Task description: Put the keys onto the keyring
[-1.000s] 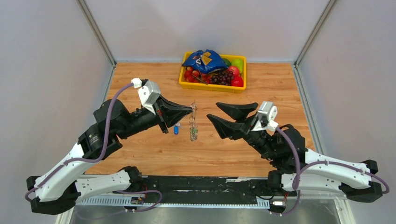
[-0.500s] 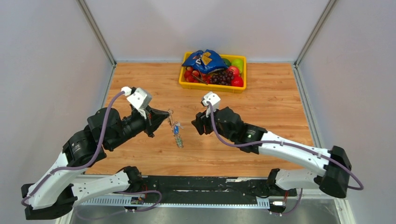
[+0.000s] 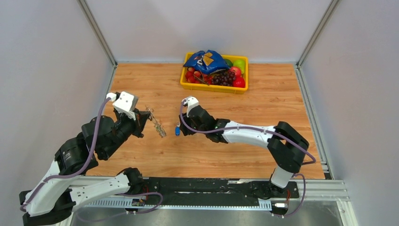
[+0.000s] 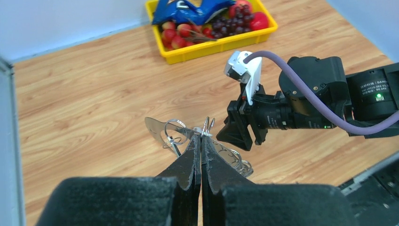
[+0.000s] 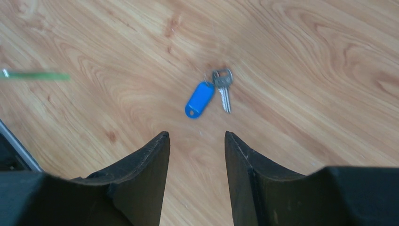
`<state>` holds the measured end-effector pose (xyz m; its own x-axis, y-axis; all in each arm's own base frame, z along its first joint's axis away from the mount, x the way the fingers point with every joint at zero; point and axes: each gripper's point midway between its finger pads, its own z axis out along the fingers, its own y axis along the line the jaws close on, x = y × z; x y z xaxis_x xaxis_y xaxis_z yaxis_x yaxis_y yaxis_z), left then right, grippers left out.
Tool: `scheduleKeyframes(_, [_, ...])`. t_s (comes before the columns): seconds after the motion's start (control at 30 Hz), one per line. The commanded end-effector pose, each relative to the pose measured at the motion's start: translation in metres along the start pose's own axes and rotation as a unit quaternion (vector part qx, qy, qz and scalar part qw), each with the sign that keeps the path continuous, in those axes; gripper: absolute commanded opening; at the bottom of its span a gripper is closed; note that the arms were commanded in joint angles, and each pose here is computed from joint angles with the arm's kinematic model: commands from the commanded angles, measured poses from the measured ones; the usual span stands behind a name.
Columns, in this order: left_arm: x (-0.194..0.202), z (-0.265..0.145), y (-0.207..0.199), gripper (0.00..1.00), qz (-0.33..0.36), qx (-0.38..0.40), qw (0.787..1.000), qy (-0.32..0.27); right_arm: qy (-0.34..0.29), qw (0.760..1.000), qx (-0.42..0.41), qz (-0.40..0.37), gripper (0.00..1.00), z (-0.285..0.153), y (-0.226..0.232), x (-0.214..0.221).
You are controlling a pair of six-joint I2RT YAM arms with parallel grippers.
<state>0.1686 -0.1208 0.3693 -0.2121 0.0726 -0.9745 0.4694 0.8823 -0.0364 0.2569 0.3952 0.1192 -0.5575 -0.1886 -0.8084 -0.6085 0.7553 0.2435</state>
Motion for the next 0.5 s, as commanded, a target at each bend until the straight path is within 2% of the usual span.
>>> scheduleKeyframes(0.0, [0.001,-0.004,0.027,0.00,-0.015,-0.072,0.997,-0.015,-0.052,0.997,-0.035,0.053,0.49,0.029,0.030,-0.042])
scheduleKeyframes(0.27, [0.013,-0.005,0.043,0.00,-0.032,-0.111,0.993,-0.034,-0.050,0.997,0.005,0.056,0.44,0.078,0.033,-0.032])
scheduleKeyframes(0.47, [0.019,-0.010,0.049,0.00,-0.049,-0.116,0.990,-0.056,-0.046,0.997,0.043,0.051,0.41,0.096,0.023,-0.016])
